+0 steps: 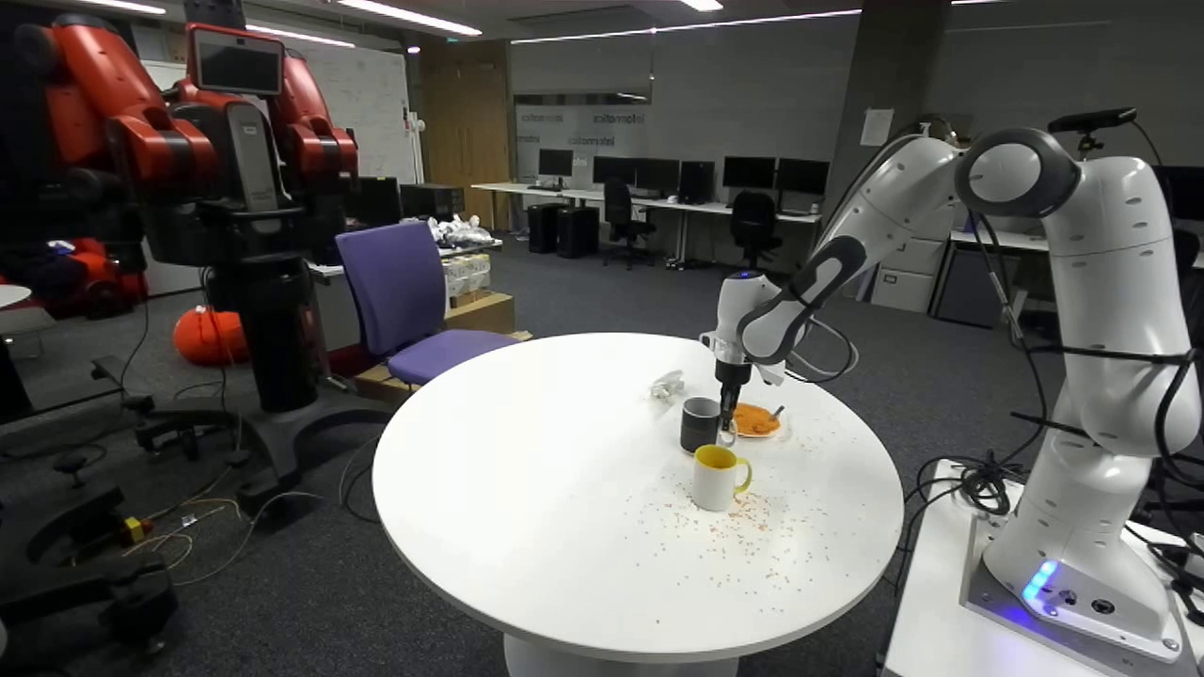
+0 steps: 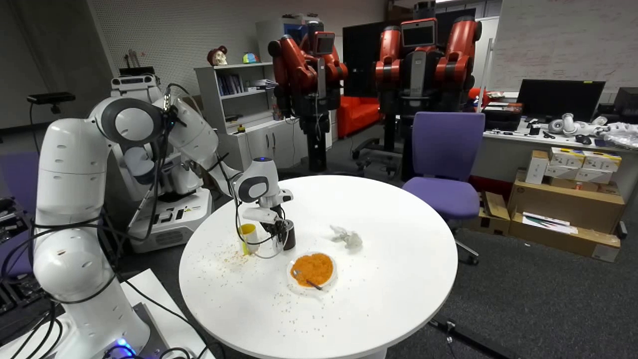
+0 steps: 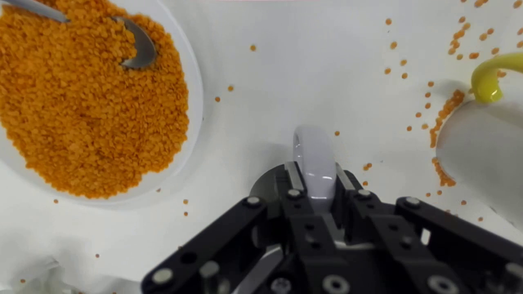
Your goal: Empty the content of the black mug onto the plate
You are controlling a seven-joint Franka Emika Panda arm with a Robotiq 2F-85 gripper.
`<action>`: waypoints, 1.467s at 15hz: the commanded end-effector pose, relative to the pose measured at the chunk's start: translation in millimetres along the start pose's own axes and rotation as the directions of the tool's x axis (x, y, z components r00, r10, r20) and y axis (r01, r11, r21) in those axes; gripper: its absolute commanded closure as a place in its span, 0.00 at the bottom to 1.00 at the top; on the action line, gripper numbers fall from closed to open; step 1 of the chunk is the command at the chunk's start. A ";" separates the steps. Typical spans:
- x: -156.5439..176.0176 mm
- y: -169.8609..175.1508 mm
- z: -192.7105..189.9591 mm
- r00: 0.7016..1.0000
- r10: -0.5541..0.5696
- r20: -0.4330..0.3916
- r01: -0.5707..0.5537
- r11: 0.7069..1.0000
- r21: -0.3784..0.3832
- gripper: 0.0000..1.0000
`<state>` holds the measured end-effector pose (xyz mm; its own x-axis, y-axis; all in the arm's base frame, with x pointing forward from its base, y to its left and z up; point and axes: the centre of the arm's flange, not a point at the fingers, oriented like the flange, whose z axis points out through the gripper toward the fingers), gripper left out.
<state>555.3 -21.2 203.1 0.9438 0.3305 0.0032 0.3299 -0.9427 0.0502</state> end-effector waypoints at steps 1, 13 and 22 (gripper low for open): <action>11.9 -0.5 2.3 0.993 -0.052 -0.109 0.049 0.998 -0.032 0.95; -0.4 3.1 -37.3 0.990 -0.053 -0.128 0.056 0.998 0.022 0.16; -79.3 -17.3 -123.1 0.999 0.021 0.040 -0.026 0.992 0.126 0.00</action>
<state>519.6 -20.4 289.4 0.9456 0.3240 -0.0297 0.3217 -0.9447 -0.0639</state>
